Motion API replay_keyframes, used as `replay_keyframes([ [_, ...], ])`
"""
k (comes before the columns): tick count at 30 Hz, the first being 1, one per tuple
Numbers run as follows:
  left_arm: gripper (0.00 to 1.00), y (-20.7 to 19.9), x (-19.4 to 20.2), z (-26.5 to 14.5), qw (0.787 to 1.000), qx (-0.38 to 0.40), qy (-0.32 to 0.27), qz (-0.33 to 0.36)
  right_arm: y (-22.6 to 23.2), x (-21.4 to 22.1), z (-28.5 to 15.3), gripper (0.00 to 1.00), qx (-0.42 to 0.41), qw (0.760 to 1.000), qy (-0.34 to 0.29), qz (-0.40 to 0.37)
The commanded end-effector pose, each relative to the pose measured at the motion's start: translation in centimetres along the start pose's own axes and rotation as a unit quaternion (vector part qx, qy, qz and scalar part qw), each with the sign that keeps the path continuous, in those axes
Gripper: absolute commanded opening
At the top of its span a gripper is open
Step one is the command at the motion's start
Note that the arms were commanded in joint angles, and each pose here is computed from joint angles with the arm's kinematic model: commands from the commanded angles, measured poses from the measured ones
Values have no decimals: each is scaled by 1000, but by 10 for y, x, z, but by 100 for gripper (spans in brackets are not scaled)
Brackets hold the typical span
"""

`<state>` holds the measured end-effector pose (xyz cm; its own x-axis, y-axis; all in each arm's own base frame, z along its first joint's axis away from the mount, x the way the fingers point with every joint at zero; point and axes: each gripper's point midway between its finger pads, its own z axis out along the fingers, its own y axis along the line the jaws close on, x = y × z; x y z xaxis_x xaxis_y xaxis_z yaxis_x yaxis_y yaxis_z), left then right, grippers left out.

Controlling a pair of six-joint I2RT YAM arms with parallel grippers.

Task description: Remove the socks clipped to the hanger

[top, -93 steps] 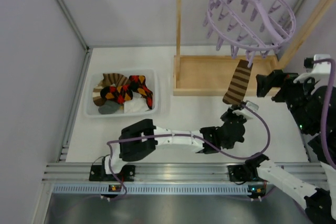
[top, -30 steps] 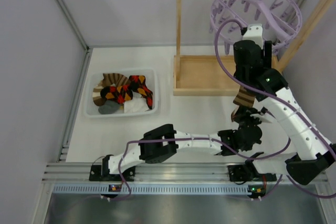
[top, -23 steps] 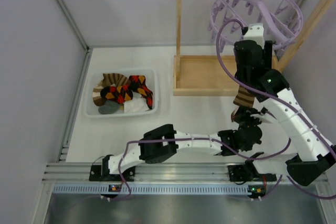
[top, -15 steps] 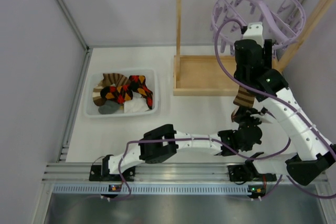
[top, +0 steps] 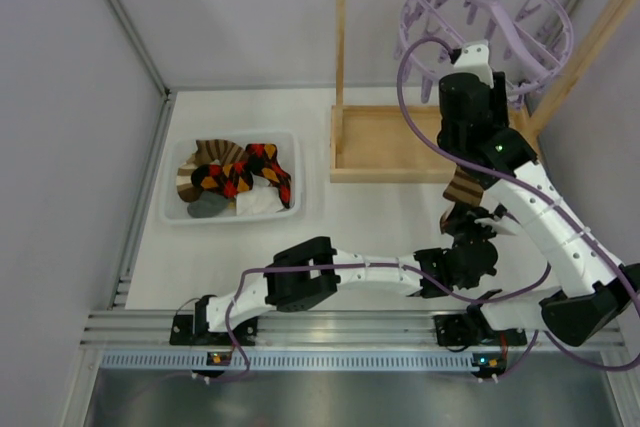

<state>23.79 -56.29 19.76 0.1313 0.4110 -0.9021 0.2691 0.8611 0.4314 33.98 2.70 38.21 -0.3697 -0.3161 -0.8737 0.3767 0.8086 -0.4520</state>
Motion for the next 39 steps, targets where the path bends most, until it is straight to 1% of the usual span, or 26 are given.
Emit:
replay_keyframes([
  [1,0,-9,-15,-19,1000,22,-16,-5,-1,-7,5,48,20,1000,-8,13],
  [2,0,-9,-16,-19,1000,22,-17,-4,0,-6,5,46,20,1000,-7,13],
  [4,0,-9,-16,-19,1000,23,-17,-3,1,-5,6,46,21,1000,-5,9],
  [10,0,-10,-13,-18,1000,22,-16,-4,2,-4,6,31,20,1000,-5,10],
  [11,0,-10,-13,-18,1000,23,-16,-5,1,-5,6,23,19,1000,-6,12],
  [14,0,-10,-12,-18,1000,21,-14,-6,1,-4,5,21,18,1000,-6,16],
  [16,0,-8,-10,-19,1000,21,-12,-11,1,-5,5,15,17,1000,-7,21],
  [17,0,-7,-10,-18,1000,23,-12,-15,0,-6,4,9,16,1000,-9,25],
  [18,0,-6,-9,-18,1000,23,-12,-18,1,-5,4,9,13,1000,-9,24],
  [19,0,-5,-4,-19,1000,24,-9,-18,0,-6,4,11,13,1000,-9,25],
  [20,0,-1,-7,-20,999,21,-9,-22,1,-6,3,16,11,1000,-10,28],
  [22,0,8,1,-20,1000,12,0,-21,2,-6,2,18,3,999,-11,34],
  [23,0,19,-6,-21,999,6,0,-32,1,-7,1,22,-1,999,-13,36],
  [24,0,26,4,-21,1000,5,6,-24,2,-7,0,25,-6,999,-14,40],
  [25,0,31,7,-23,999,4,9,-34,4,-8,0,28,-16,999,-15,45],
  [26,0,48,-3,-25,999,-2,7,-50,4,-7,-2,37,-21,999,-15,46],
  [27,0,55,11,-28,999,-5,16,-43,7,-8,-3,44,-31,998,-16,54],
  [28,0,62,14,-30,999,-8,19,-45,6,-8,-4,52,-35,998,-16,56],
  [31,0,94,14,-41,998,-10,20,-59,11,-5,-9,65,-62,996,-15,69],
  [33,0,111,14,-49,998,4,17,-59,14,1,-14,70,-84,994,-5,71],
  [34,0,116,15,-53,998,7,18,-58,14,1,-18,75,-101,992,-8,73],
  [35,0,121,24,-56,999,9,25,-48,16,6,-22,77,-112,990,-2,84],
  [36,0,135,18,-60,998,4,26,-53,21,10,-26,79,-133,987,1,88],
  [37,0,140,20,-63,998,3,30,-50,15,11,-33,85,-144,985,-5,97],
  [38,0,147,24,-64,998,2,35,-48,19,19,-36,90,-160,983,-1,94],
  [39,0,153,24,-64,997,2,40,-69,27,22,-44,95,-197,976,0,94],
])
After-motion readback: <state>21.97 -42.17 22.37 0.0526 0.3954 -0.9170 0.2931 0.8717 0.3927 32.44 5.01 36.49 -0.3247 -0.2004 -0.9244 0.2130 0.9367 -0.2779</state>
